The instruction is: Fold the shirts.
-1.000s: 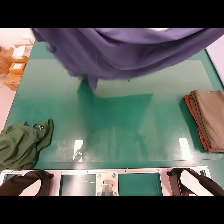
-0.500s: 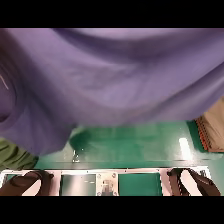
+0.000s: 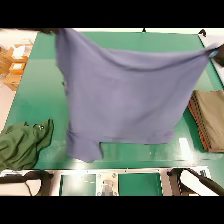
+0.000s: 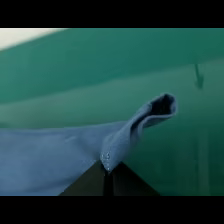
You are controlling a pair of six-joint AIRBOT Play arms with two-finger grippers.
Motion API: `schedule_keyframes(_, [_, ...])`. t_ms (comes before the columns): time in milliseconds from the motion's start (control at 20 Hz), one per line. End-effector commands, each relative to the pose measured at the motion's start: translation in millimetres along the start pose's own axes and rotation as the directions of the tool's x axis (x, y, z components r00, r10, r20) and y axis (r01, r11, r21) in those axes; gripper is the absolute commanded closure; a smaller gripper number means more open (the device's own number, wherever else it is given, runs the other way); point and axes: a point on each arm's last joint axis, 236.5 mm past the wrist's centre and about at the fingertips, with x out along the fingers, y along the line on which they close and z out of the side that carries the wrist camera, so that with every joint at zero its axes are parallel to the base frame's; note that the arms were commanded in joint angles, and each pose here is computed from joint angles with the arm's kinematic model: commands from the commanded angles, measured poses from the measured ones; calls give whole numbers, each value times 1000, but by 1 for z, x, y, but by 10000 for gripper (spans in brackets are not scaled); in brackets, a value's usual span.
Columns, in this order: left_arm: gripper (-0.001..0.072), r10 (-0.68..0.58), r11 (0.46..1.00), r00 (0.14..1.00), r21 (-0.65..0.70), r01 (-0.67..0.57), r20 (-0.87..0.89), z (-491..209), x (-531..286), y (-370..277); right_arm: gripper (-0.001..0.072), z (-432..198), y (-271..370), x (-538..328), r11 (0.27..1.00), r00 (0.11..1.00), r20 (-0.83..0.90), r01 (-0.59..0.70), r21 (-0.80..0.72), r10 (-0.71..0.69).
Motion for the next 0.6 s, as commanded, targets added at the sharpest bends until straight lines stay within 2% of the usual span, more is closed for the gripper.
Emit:
schedule_keyframes(0, [681,-105,985,991,-149,91,-87,-66,112,10,698,-58,-60,97,993,987,-154,54,104,-37])
schedule_keyframes(200, [679,-128,971,981,-222,94,-147,-109,157,19,697,-85,-85,163,984,971,-238,64,164,-23])
schedule_keyframes(250, [522,-130,970,980,-222,95,-152,-111,158,18,696,-82,-86,167,984,972,-235,61,165,-21])
schedule_keyframes(300, [188,-137,969,977,-227,98,-161,-111,155,19,668,-76,-86,165,986,973,-230,58,159,-21])
schedule_keyframes(350, [78,-158,963,969,-248,108,-190,-114,147,18,509,-72,-82,160,987,971,-238,43,154,-5])
schedule_keyframes(400, [77,-179,956,957,-268,116,-226,-117,137,22,387,-69,-78,150,988,964,-266,19,154,22])
schedule_keyframes(550, [77,-249,933,897,-340,120,-365,-131,83,46,377,-65,-84,109,979,939,-336,-5,203,75])
